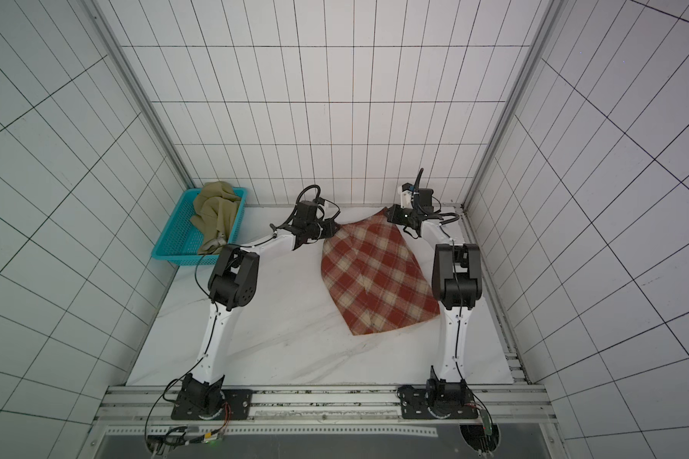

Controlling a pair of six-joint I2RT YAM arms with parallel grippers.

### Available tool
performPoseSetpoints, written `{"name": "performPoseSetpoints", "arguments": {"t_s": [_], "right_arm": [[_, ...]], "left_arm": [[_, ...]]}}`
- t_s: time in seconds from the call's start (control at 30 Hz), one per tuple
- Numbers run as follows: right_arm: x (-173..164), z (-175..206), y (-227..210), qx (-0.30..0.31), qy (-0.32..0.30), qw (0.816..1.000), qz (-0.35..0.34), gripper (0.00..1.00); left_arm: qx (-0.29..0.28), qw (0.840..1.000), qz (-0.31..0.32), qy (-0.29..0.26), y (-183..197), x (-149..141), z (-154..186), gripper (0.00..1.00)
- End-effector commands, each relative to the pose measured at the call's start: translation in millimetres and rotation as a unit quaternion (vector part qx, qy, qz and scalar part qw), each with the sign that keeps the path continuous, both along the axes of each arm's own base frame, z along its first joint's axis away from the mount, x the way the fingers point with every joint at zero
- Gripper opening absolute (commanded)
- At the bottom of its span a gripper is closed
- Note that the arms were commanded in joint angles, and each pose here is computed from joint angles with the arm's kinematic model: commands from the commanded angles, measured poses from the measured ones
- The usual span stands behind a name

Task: Fold and stack skirts
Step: Flatten out the skirt at the center of the table.

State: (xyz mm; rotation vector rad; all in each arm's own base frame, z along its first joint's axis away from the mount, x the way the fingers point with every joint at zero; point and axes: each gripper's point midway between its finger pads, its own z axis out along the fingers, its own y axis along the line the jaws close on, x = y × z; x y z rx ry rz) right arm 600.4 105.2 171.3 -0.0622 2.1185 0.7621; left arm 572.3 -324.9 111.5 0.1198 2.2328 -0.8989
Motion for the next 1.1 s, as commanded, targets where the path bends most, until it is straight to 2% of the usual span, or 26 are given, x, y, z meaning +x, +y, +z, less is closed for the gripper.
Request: {"name": "performPoseSetpoints", "arguments": {"t_s": [0.0,0.1,0.2,0.3,0.37,0.43,0.5,0.67,0.77,0.83,0.87,0.9,0.93,0.97,1.0,1.03,1.07], "right_arm": [[3,165,-8,-0.016,-0.175,0.984,-0.007,0.0],[-14,226,-9,-0.027,-0.229,0.973,-0.007,0.0],[-43,278,-6,-0.03,-0.279,0.96,0.004,0.0],[-75,303,0,-0.034,-0.311,0.949,0.026,0.0],[-100,303,5,-0.032,-0.318,0.947,0.041,0.0],[-121,283,12,-0.027,-0.311,0.948,0.055,0.0],[-142,248,20,-0.025,-0.294,0.954,0.061,0.0],[-204,124,50,-0.018,-0.218,0.974,0.065,0.0],[-244,65,58,-0.015,-0.167,0.984,0.067,0.0],[-269,35,61,-0.01,-0.139,0.988,0.068,0.0],[-280,25,61,-0.006,-0.129,0.989,0.066,0.07],[-289,17,62,-0.001,-0.12,0.991,0.066,0.2],[-298,11,65,0.005,-0.114,0.991,0.069,0.32],[-305,6,66,0.007,-0.107,0.992,0.069,0.42],[-310,4,66,0.008,-0.102,0.992,0.067,0.49],[-314,4,65,0.009,-0.1,0.993,0.066,0.53],[-318,6,65,0.01,-0.1,0.993,0.066,0.56]], "left_arm": [[0.0,0.99,0.078,-0.121,55,28,134,0.0],[0.0,0.977,0.113,-0.179,88,23,202,0.0],[0.006,0.96,0.151,-0.237,121,4,269,0.0],[0.018,0.939,0.179,-0.295,146,-30,322,0.0],[0.017,0.931,0.185,-0.313,157,-56,332,0.0],[0.016,0.933,0.187,-0.306,164,-79,318,0.0],[0.019,0.941,0.182,-0.284,165,-102,288,0.0],[0.081,0.967,0.153,-0.185,148,-167,158,0.0],[0.112,0.973,0.155,-0.13,147,-209,100,0.0],[0.111,0.978,0.157,-0.086,154,-235,70,0.0],[0.11,0.979,0.158,-0.071,157,-248,56,0.0],[0.112,0.979,0.159,-0.062,160,-258,46,0.01],[0.11,0.98,0.158,-0.052,162,-270,37,0.15],[0.108,0.981,0.152,-0.049,162,-280,32,0.33],[0.109,0.982,0.148,-0.043,162,-288,28,0.47],[0.108,0.982,0.148,-0.04,163,-295,28,0.56],[0.104,0.984,0.141,-0.039,162,-301,30,0.6]]}}
